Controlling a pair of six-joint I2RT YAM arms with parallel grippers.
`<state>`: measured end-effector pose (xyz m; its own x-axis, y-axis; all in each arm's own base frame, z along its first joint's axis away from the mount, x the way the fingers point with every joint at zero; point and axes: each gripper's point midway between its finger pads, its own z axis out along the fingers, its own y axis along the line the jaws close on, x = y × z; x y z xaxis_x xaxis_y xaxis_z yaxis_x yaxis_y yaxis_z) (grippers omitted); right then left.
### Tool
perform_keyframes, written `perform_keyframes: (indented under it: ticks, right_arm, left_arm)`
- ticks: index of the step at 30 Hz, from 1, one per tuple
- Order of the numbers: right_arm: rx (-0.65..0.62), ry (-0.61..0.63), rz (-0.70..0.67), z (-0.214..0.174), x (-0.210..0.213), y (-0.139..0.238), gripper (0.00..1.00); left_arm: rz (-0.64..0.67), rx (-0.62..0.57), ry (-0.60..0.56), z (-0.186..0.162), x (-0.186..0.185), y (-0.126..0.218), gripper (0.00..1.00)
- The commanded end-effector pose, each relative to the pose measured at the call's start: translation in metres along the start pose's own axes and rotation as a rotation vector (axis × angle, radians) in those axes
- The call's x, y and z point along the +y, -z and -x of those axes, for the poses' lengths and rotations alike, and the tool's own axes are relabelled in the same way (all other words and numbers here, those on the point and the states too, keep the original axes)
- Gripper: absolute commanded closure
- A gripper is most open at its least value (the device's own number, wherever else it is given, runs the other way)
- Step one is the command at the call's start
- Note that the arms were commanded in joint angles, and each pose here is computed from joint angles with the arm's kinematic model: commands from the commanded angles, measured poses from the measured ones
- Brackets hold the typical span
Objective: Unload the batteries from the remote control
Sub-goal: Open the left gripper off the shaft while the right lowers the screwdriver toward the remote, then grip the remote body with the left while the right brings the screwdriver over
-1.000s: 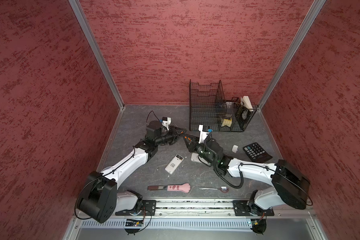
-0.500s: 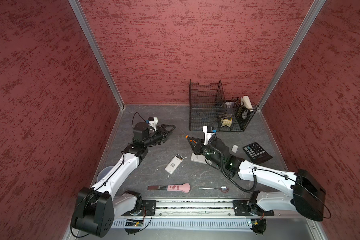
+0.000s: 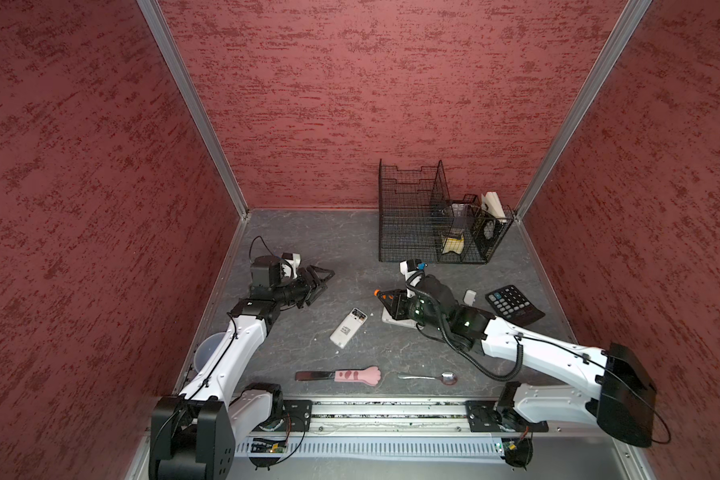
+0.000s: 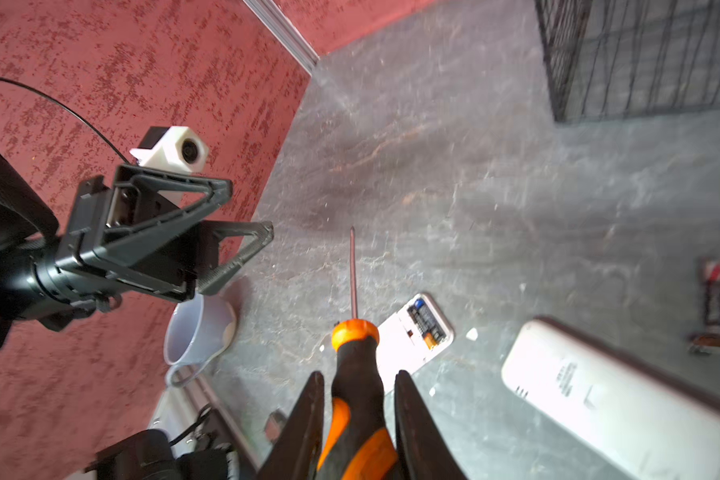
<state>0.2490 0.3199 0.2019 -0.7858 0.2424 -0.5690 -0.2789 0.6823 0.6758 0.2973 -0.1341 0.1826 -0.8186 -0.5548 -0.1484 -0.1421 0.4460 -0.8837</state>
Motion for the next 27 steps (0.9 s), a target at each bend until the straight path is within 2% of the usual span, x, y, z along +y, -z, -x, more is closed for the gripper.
perform_keyframes:
  ticks: [1, 4, 8, 13, 17, 21, 27]
  right_arm:
    - [0.116, -0.259, -0.049, -0.022, -0.016, -0.002, 1.0]
    - [0.112, -0.399, -0.003, -0.025, -0.014, -0.002, 1.0]
    - [0.1, -0.474, -0.077, -0.024, -0.023, 0.005, 1.0]
    - [0.093, -0.602, -0.059, -0.026, -0.024, 0.01, 1.0]
    - [0.088, -0.651, -0.073, -0.031, -0.032, 0.015, 1.0]
    - [0.099, -0.659, -0.088, -0.038, -0.038, 0.015, 1.0]
    - [0.106, -0.639, -0.075, -0.039, -0.036, 0.012, 1.0]
  left_arm:
    - [0.099, 0.05, -0.067, -0.021, 0.024, 0.0, 0.36]
    - [0.175, 0.07, -0.131, -0.033, 0.034, -0.003, 0.36]
    - [0.264, 0.083, -0.232, -0.046, 0.044, -0.009, 0.36]
    - [0.328, 0.081, -0.337, -0.055, 0.052, -0.018, 0.36]
    - [0.36, 0.112, -0.404, -0.066, 0.059, -0.028, 0.37]
    - [0.406, 0.153, -0.525, -0.079, 0.061, -0.035, 0.36]
    - [0.537, 0.232, -0.673, -0.095, 0.075, -0.04, 0.29]
